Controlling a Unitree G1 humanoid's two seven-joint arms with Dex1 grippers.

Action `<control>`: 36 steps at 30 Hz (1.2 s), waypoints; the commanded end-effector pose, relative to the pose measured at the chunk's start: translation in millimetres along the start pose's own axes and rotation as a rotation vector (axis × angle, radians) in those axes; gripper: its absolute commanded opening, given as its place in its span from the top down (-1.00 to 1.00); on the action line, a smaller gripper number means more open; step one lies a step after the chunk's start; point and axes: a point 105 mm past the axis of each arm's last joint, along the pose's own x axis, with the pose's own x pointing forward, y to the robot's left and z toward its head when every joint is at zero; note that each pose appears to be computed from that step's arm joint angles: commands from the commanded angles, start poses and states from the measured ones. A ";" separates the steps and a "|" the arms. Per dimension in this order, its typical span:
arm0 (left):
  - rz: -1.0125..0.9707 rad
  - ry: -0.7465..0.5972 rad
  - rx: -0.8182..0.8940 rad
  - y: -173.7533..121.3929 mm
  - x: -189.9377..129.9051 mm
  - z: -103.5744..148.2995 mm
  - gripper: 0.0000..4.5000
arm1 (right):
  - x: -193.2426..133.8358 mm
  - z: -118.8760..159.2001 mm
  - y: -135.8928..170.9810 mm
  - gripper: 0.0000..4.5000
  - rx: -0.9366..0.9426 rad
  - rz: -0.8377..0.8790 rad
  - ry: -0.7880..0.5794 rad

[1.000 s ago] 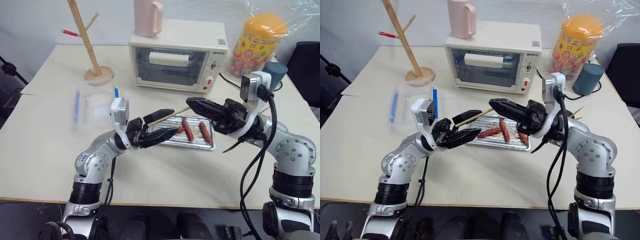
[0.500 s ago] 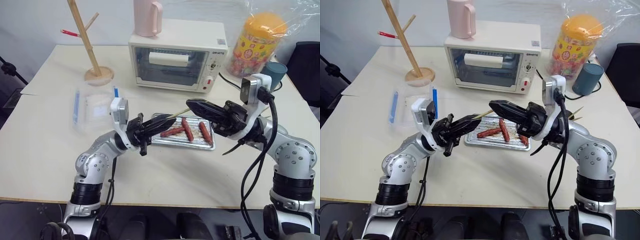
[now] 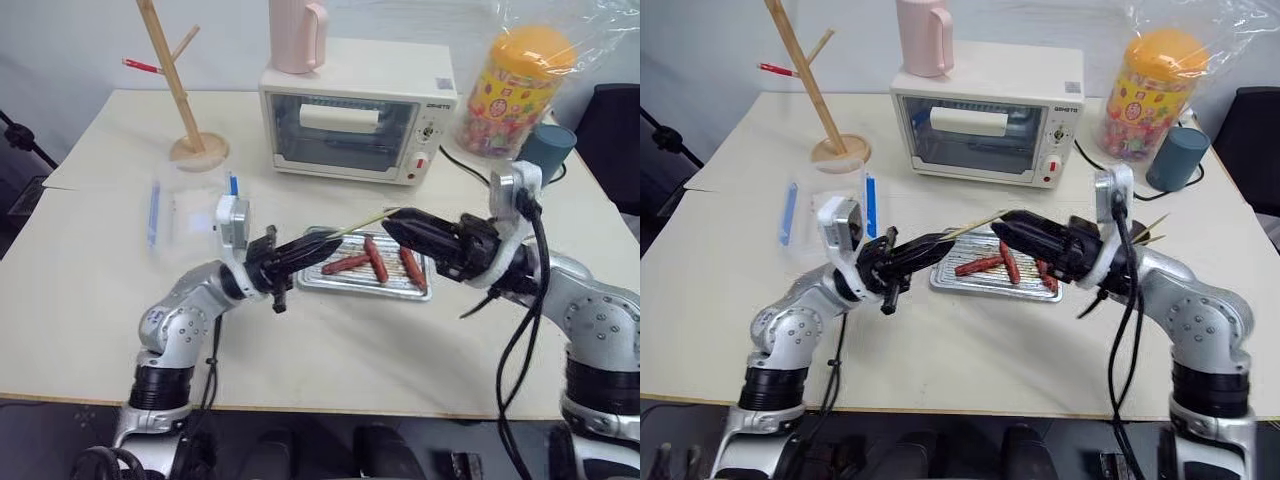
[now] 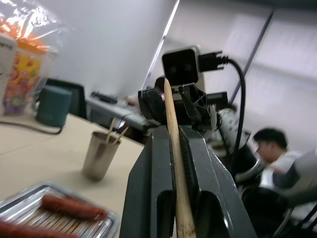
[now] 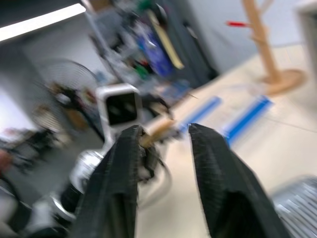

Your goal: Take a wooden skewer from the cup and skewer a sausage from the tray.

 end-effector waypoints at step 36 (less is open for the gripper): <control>0.430 0.129 0.041 0.3 -126.2 -15.4 1.00 | -7.5 -40.4 -85.8 -0.99 -0.203 -0.450 0.540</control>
